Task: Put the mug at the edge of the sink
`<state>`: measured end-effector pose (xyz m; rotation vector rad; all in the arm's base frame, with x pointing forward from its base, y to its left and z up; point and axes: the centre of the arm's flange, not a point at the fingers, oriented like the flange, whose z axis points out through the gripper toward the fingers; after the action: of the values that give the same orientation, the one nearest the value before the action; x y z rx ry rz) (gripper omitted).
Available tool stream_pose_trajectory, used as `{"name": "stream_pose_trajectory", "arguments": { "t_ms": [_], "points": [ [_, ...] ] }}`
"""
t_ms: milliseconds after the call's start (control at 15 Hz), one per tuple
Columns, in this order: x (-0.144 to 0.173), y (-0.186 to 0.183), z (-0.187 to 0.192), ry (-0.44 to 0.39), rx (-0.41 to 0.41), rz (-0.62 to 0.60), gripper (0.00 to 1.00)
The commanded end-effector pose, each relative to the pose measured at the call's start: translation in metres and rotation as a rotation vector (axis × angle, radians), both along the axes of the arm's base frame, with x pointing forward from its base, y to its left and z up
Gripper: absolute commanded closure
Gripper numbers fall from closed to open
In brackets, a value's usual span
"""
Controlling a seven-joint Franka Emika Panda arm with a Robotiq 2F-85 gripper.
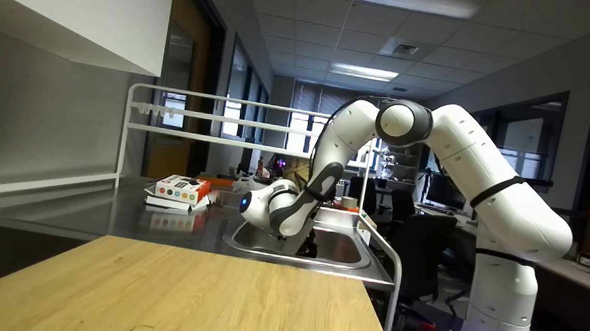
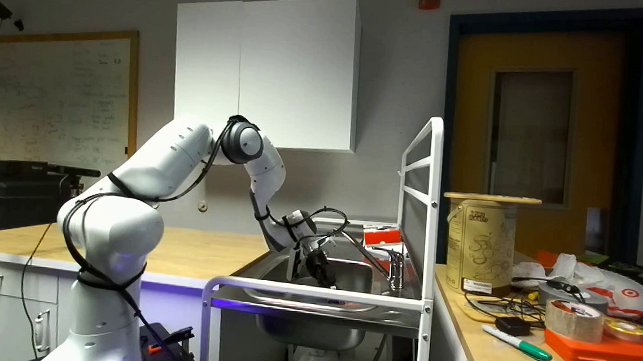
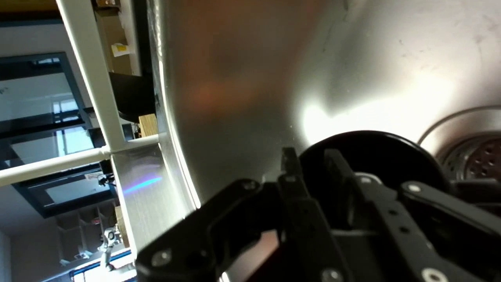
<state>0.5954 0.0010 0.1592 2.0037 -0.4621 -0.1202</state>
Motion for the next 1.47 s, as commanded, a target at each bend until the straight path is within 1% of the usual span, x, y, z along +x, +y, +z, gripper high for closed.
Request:
{"name": "stream_pose_trajectory", "arguments": {
  "t_ms": [0, 200, 267, 400, 533, 667, 733, 800, 933, 1000, 1067, 1133, 1267, 1400],
  "points": [
    [0.006, -0.001, 0.014, -0.044, 0.026, 0.108, 0.45],
    [0.018, 0.001, 0.009, -0.064, 0.035, 0.224, 0.22],
    [0.022, 0.003, 0.008, -0.073, 0.025, 0.265, 0.13],
    [0.031, -0.001, 0.007, -0.096, 0.002, 0.353, 0.01],
    [0.035, -0.012, 0.009, -0.113, 0.003, 0.403, 0.0],
    [0.04, -0.027, 0.005, -0.115, 0.015, 0.413, 0.0],
    [0.041, -0.034, 0.002, -0.121, 0.017, 0.406, 0.25],
    [0.042, -0.038, 0.002, -0.121, 0.028, 0.403, 0.27],
    [0.042, -0.043, 0.005, -0.123, 0.05, 0.382, 0.39],
    [0.041, -0.043, 0.008, -0.122, 0.063, 0.374, 0.48],
    [0.04, -0.042, 0.011, -0.127, 0.071, 0.363, 0.51],
    [0.04, -0.042, 0.012, -0.129, 0.079, 0.356, 0.56],
    [0.036, -0.04, 0.014, -0.135, 0.103, 0.333, 0.71],
    [0.032, -0.042, 0.015, -0.138, 0.138, 0.297, 0.88]
  ]
}}
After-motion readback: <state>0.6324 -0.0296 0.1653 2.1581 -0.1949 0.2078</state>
